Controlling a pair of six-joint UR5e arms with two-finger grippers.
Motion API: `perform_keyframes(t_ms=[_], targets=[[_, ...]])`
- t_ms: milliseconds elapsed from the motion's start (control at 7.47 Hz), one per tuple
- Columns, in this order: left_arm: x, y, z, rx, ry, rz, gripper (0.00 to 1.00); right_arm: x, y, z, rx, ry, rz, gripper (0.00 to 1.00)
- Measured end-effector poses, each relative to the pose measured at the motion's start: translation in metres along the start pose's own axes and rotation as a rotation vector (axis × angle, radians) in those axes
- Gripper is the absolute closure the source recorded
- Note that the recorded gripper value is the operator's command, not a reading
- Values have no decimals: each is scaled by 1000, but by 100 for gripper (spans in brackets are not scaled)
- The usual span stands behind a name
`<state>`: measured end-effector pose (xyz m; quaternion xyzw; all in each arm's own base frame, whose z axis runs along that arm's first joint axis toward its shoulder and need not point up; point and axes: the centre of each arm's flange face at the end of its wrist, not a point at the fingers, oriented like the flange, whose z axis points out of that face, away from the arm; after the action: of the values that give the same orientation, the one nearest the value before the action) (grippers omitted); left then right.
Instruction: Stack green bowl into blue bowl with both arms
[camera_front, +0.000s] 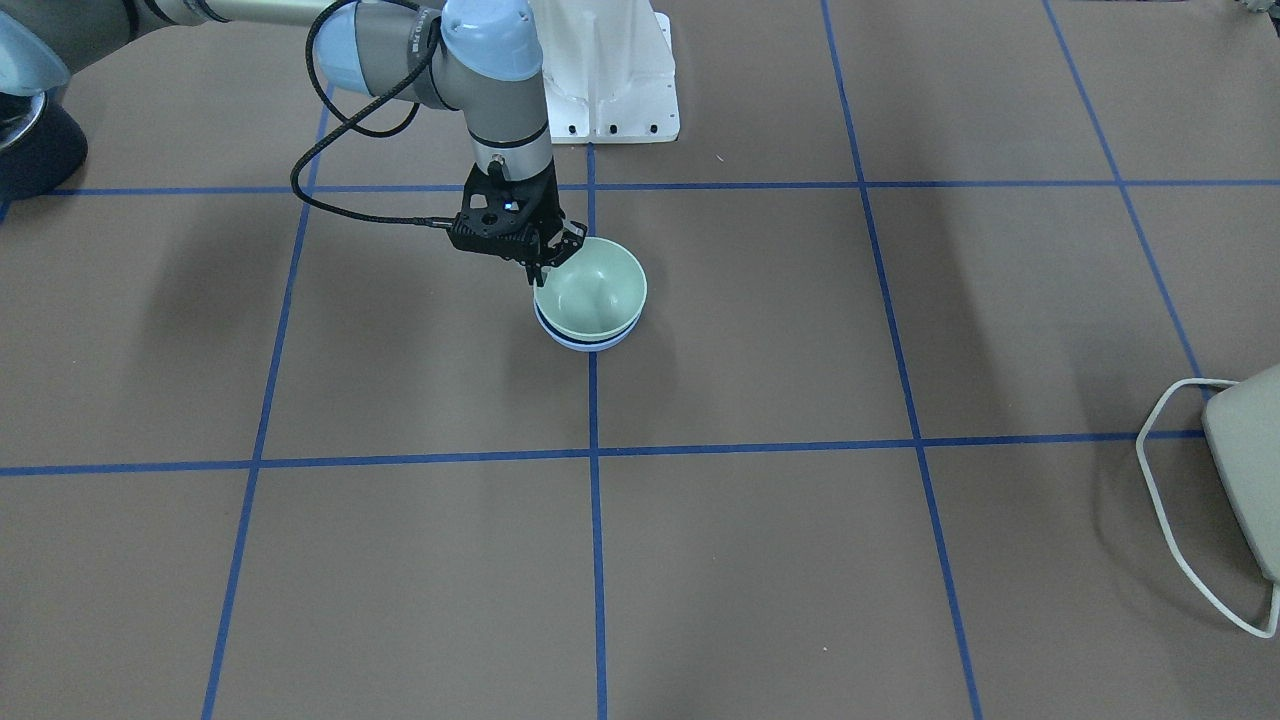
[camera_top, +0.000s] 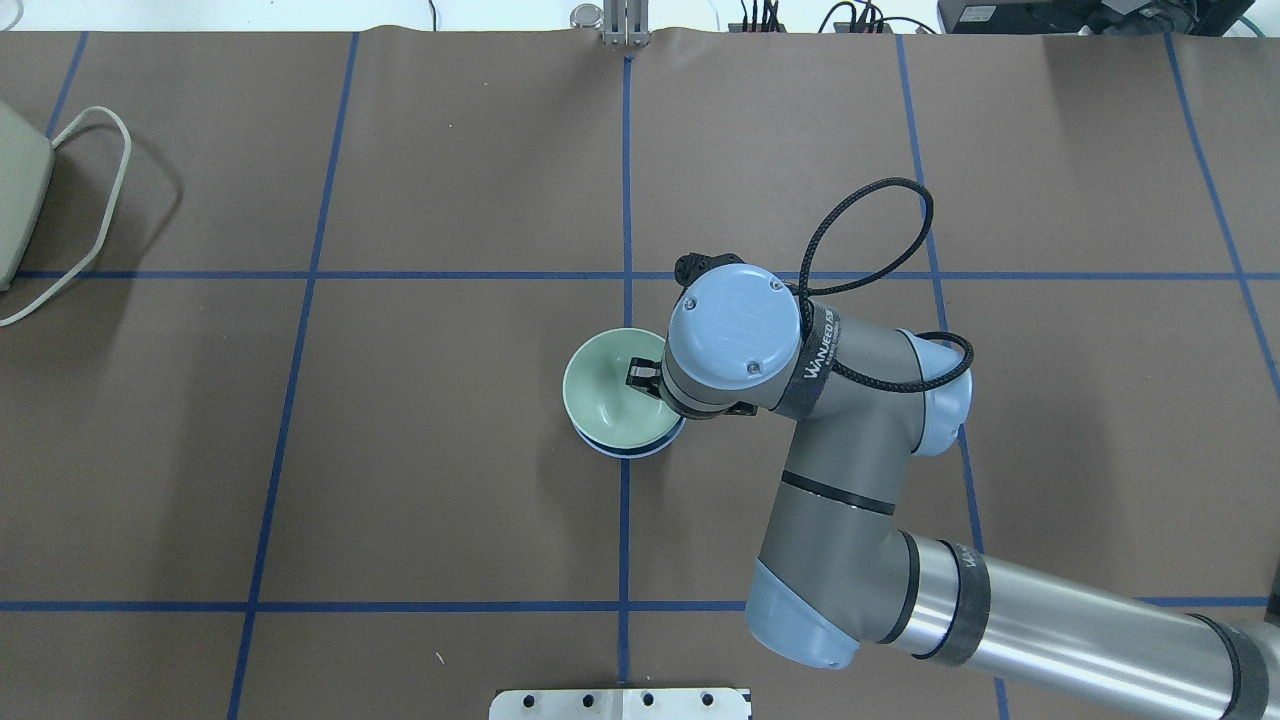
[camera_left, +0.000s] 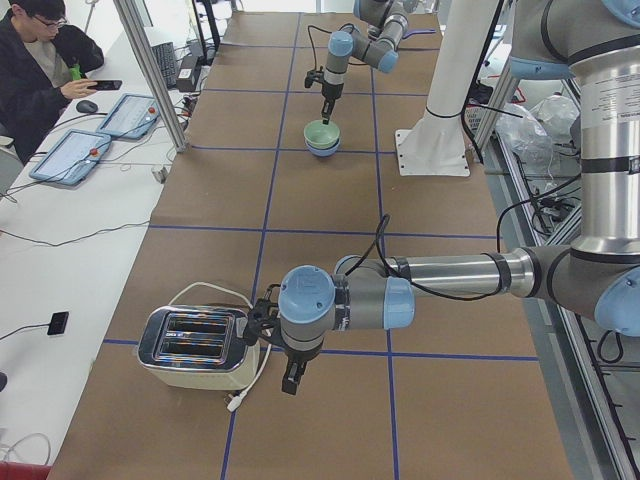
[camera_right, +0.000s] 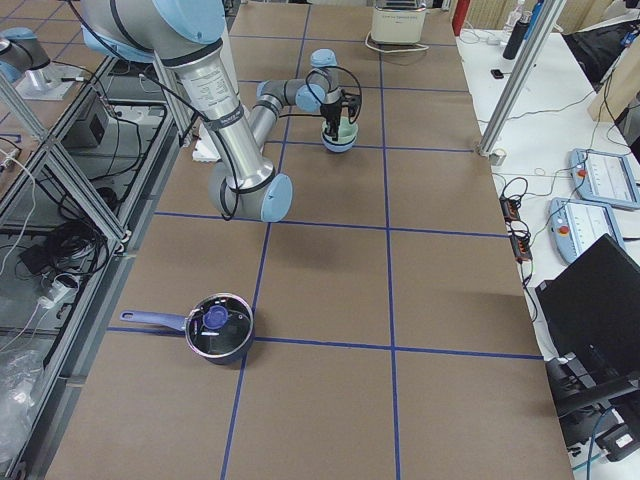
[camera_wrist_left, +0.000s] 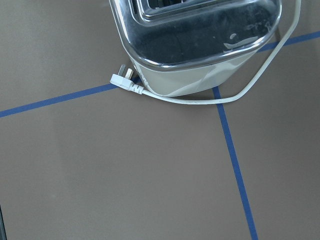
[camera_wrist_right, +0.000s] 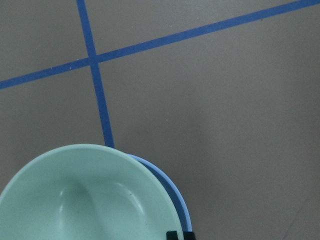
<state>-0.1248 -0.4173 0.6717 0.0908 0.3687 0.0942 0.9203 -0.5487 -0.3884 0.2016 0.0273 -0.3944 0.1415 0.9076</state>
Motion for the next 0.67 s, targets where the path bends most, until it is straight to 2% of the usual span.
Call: perform_keyframes(t_ms=[669], targets=[[0,0,0,-1,0,1,2,1,2,9,-4,16,-6,100]])
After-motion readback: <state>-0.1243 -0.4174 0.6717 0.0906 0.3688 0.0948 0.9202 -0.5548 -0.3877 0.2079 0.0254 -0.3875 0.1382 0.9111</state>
